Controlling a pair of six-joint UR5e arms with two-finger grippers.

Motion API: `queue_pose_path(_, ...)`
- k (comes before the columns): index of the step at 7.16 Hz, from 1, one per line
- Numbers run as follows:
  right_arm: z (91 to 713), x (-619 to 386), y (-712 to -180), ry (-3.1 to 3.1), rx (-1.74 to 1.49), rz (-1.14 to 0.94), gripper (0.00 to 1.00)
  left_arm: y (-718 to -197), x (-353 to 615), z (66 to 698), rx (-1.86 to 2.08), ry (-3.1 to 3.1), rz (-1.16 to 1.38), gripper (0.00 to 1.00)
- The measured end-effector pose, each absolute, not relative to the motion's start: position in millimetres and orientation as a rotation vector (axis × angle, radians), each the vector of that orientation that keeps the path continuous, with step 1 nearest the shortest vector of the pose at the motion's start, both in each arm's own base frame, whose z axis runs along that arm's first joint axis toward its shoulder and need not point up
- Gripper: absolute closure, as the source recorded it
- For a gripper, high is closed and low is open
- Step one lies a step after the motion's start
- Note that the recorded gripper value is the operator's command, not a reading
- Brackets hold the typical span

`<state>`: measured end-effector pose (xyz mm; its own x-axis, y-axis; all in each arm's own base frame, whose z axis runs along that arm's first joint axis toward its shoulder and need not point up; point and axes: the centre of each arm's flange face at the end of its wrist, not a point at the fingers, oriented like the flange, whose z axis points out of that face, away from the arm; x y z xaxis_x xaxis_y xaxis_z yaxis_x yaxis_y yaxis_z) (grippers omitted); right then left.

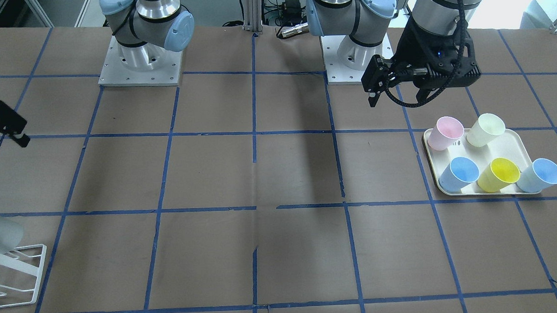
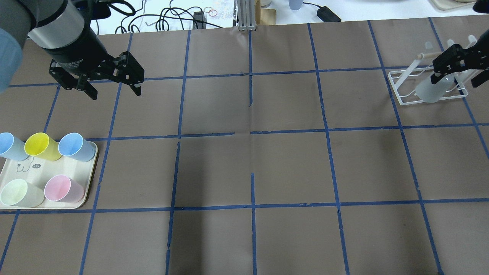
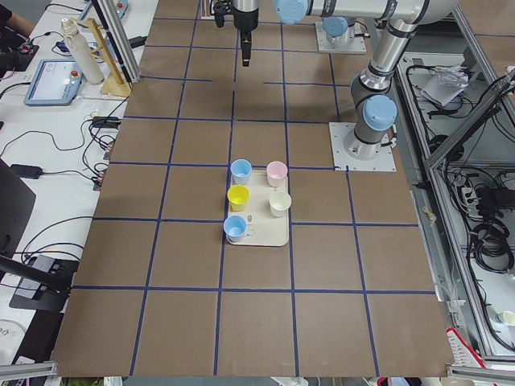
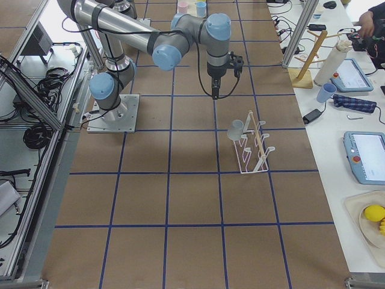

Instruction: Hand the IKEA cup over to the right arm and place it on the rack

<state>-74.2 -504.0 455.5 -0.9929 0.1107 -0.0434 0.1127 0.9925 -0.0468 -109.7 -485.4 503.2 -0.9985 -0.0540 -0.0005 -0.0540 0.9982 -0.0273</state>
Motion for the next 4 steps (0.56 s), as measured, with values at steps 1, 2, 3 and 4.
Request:
queue_pose_path(1,467.8,-39.0,-494.0,3.124,0.153,-0.055,0.00,-485.1,-109.4,504.0,-0.084,3.135,-0.046,0.00)
queue_pose_path(2,476.5,-1.8,-487.1,3.142,0.118,-0.059,0.00,-485.5,-109.1,504.1,-0.082,3.131,-0.049,0.00)
queue_pose_path(3,482.3,37.8,-479.9,3.149,0.088,-0.069,0.00,-486.0,-109.3,503.8,-0.080,3.129,-0.050,0.00)
queue_pose_path(4,484.6,74.7,-471.4,3.147,0.062,-0.068,0.00,-486.5,-109.9,503.1,-0.081,3.131,-0.049,0.00)
